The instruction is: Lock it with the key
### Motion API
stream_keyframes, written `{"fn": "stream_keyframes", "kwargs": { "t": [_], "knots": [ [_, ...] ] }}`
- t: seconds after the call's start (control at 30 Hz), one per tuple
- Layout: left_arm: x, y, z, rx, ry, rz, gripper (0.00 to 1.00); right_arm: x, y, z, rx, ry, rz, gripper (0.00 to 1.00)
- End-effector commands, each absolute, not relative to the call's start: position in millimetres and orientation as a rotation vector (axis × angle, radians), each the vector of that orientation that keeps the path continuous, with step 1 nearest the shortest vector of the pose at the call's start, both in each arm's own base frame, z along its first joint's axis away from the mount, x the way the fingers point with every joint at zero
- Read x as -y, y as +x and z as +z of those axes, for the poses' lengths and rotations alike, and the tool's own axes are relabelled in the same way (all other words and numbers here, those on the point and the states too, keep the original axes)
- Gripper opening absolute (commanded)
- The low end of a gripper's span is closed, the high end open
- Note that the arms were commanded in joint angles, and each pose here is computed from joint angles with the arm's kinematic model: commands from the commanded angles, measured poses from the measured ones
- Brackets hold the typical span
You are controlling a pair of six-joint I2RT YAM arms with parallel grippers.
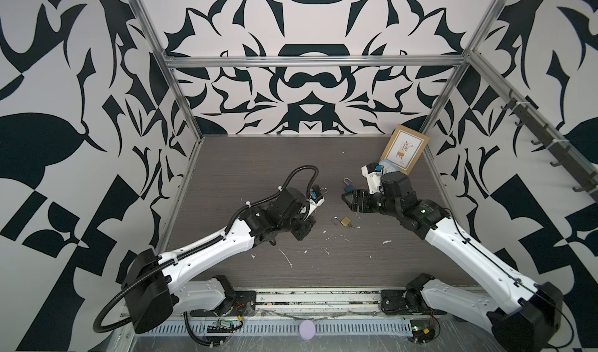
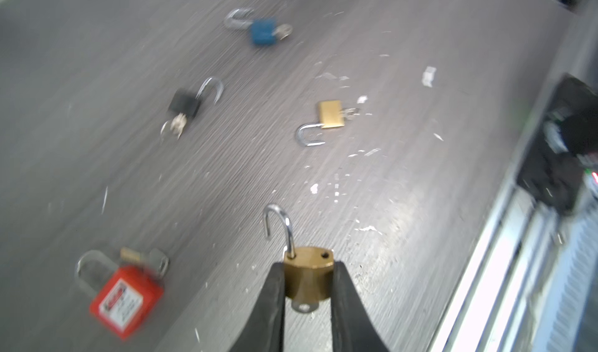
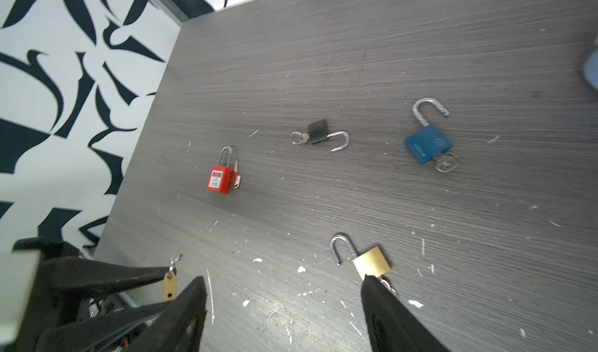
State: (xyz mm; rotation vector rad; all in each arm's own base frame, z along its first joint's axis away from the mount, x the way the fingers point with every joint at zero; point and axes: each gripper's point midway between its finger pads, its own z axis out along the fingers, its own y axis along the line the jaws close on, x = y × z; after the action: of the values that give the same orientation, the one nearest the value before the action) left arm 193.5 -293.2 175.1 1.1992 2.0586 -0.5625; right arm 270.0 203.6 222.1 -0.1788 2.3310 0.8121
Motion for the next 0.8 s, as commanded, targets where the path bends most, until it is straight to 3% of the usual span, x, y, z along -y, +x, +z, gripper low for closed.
{"fn": "stream_keyframes", "kwargs": {
  "t": [0.0,0.1,0.27,0.77],
  "knots": [
    [310.1,166.4,202.1,-1.621,1.473,-0.654,0.00,-223.0,253.8,243.4,-2.324,-0.341,0.951,0.76],
    [307.5,159.1,205.6,-1.515,1.525,-0.638,0.00,-232.2,246.8,249.7,-2.312,-0.400,1.022,0.76],
    [307.2,161.1,201.5,-1.545,1.596,-0.596,0.00,-248.4,234.5,243.8,-2.335,-0.487,1.050,0.76],
    [311.1,170.5,214.1,-1.504,1.578,-0.549,0.00,-269.8,213.4,206.3,-2.452,-0.641,0.905,0.64]
  ]
}}
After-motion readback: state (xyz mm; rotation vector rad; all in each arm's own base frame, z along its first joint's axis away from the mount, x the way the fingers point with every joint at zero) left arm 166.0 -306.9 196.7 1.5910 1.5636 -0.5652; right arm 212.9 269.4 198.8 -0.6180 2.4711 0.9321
